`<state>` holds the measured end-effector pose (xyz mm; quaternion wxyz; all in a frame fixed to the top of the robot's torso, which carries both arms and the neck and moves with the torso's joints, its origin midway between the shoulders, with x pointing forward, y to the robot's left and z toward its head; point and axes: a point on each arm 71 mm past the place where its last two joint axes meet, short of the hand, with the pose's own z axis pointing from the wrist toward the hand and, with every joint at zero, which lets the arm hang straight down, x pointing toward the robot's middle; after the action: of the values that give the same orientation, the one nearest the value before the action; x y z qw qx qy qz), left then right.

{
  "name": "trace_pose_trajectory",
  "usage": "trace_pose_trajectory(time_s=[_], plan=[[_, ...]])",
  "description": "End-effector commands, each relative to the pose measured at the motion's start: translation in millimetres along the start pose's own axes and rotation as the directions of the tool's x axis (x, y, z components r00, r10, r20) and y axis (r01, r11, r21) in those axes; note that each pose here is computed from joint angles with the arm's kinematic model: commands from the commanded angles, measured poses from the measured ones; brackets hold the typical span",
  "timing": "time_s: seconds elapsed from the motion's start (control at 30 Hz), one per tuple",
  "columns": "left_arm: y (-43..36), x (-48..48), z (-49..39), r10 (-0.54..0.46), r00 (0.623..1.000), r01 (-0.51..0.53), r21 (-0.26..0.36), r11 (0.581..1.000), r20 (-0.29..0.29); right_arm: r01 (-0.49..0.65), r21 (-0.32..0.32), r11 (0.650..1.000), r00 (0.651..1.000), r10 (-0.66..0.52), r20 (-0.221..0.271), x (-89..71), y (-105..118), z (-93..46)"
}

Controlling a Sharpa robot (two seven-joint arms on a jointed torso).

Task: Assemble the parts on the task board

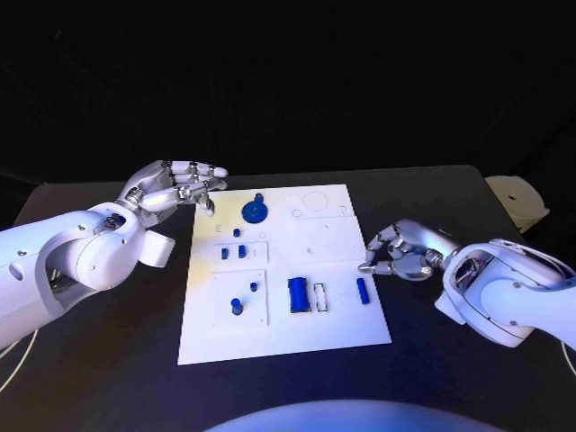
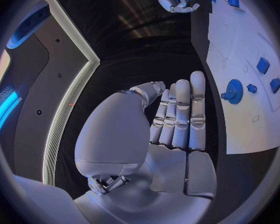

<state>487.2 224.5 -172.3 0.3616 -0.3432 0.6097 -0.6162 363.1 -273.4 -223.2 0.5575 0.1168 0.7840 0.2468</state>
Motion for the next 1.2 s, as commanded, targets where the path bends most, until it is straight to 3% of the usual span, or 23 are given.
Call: trace_pose_trajectory(time_s=[0.03, 0.47, 0.8, 1.2], plan=[[-3.6, 2.1, 0.5, 0.000, 1.000, 0.001, 0.041, 0.999, -0.015, 0.127, -0.020, 0.992, 0.992, -0.127, 0.001, 5.6, 1.8, -2.8], [-4.2, 1.4, -0.4, -0.001, 1.000, 0.002, 0.048, 0.999, -0.017, 0.220, 0.056, 0.974, 0.975, -0.218, -0.043, 24.6, -2.9, -5.6], [-4.1, 0.5, -1.4, -0.002, 1.000, 0.002, 0.045, 0.999, -0.017, 0.239, 0.061, 0.969, 0.969, -0.235, -0.077, 37.3, -3.9, -3.0], [-3.9, -0.3, -2.3, -0.002, 1.000, 0.003, 0.041, 0.999, -0.018, 0.259, 0.049, 0.965, 0.964, -0.254, -0.079, 46.7, -1.3, 3.4]])
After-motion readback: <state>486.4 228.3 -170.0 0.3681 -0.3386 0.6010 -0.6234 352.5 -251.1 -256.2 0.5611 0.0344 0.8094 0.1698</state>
